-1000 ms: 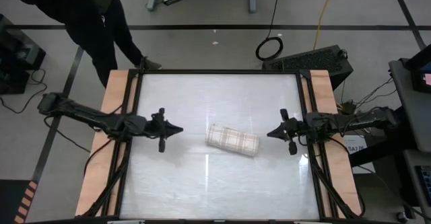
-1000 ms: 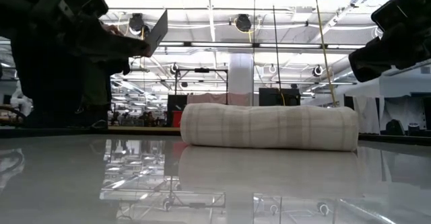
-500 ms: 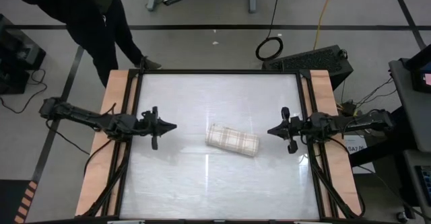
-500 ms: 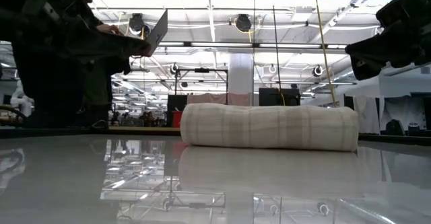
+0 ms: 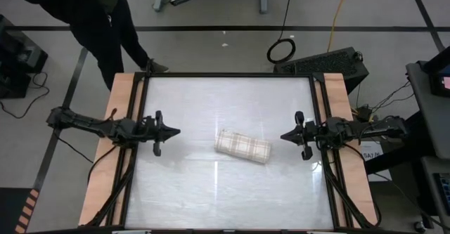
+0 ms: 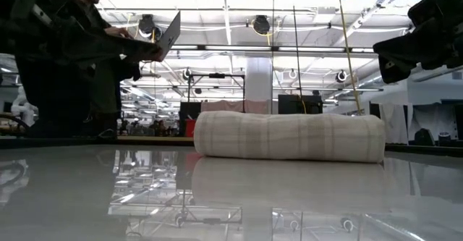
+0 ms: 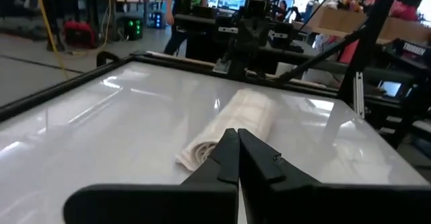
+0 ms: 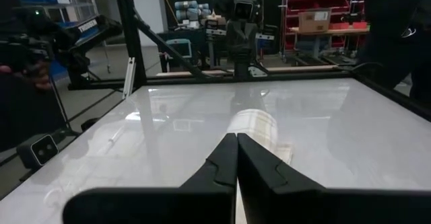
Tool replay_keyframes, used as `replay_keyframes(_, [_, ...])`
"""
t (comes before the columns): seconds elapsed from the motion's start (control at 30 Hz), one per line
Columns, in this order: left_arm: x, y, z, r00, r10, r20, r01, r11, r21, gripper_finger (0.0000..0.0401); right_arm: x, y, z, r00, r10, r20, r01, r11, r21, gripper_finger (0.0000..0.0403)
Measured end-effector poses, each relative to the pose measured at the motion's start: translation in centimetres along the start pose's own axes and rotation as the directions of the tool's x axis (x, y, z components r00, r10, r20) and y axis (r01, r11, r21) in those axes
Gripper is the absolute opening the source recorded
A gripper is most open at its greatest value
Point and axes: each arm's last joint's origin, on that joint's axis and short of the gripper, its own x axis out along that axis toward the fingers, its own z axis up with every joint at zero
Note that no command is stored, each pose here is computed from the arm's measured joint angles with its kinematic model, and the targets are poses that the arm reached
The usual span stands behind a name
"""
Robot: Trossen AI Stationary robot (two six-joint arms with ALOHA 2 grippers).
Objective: Roll towel
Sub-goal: Return to Home Position
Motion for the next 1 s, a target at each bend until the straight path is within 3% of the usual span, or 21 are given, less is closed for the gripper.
replay_keyframes(0.27, [-0.9, 0.2, -0.1, 1.0, -0.009, 0.0, 0.009, 0.999, 0.036, 0.0, -0.3, 0.0, 0.1, 1.0, 0.001, 0.012, -0.001, 1.0, -0.004, 0.0])
replay_keyframes(0.47, [-1.7, 0.3, 0.8, 0.994, -0.028, 0.107, 0.02, 0.997, 0.075, 0.0, -0.6, 0.0, 0.4, 0.998, 0.005, 0.059, -0.004, 1.0, -0.029, 0.0])
replay_keyframes(1.0, [-1.6, 0.3, 0.6, 0.995, -0.026, 0.094, 0.021, 0.998, 0.055, 0.0, -0.7, 0.1, 0.8, 0.995, 0.009, 0.102, -0.003, 0.999, -0.053, 0.0])
